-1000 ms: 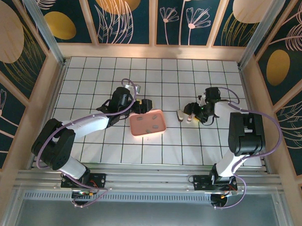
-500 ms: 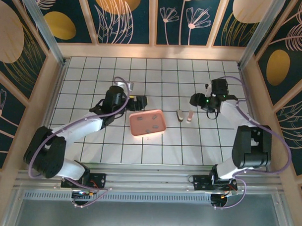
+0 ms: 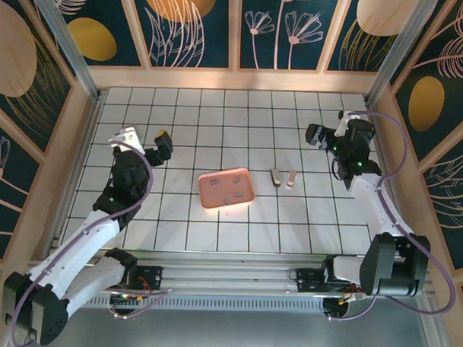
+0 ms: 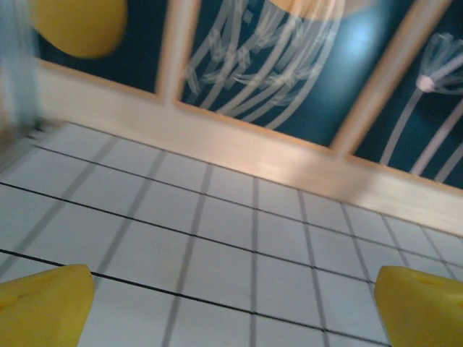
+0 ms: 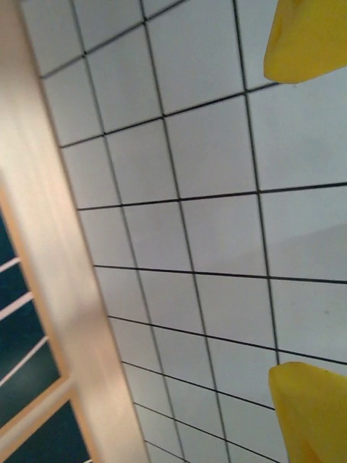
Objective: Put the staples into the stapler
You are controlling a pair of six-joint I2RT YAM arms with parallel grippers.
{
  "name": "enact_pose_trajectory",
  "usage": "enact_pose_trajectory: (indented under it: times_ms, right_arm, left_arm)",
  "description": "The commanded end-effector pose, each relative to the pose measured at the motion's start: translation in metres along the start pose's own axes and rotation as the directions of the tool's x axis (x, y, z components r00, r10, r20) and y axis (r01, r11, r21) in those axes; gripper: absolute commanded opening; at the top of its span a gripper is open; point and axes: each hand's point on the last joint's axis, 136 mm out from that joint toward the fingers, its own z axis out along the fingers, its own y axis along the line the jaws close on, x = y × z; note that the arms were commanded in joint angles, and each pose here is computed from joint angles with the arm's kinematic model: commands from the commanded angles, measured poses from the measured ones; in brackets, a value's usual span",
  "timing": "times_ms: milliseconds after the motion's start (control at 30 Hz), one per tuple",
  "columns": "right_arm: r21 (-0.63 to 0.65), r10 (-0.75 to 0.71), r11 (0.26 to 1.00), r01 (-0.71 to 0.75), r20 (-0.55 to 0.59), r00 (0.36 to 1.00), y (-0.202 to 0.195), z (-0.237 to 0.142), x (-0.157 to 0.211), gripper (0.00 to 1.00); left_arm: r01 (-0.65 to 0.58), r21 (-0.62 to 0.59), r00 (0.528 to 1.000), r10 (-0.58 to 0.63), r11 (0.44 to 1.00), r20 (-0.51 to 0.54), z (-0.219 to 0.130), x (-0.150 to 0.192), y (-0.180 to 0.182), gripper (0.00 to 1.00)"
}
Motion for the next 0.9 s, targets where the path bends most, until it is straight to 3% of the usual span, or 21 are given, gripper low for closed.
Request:
enact_pose_trajectory:
  times_ms: [0, 167, 400, 667, 867]
  right_arm:
    - [0.067, -0.078, 0.995, 0.067, 0.178, 0.981, -0.012, -0.013, -0.026, 0.99]
    - [0.178, -0.115, 0.982, 0.068, 0.269, 0.956, -0.039, -0.019, -0.013, 0.99]
    - [0.270, -0.108, 0.962, 0.036, 0.261, 0.959, -0.079, -0.007, 0.026, 0.99]
    - [0.275, -0.081, 0.962, -0.004, 0.296, 0.952, -0.098, 0.003, 0.061, 0.99]
    - [0.155, -0.102, 0.986, 0.052, 0.332, 0.938, -0.080, 0.008, 0.080, 0.99]
  left_arm:
    - [-0.056, -0.184, 0.991, 0.078, 0.981, 0.113, -0.009, -0.014, 0.039, 0.99]
    - [-0.041, -0.274, 0.978, 0.094, 0.961, 0.186, -0.018, 0.002, 0.073, 0.99]
    - [-0.046, -0.350, 0.971, 0.124, 0.936, 0.205, -0.026, 0.044, 0.110, 0.99]
    - [-0.106, -0.348, 0.971, 0.173, 0.931, 0.166, -0.024, 0.074, 0.134, 0.99]
    - [-0.150, -0.299, 0.954, 0.217, 0.942, 0.205, -0.012, 0.067, 0.131, 0.99]
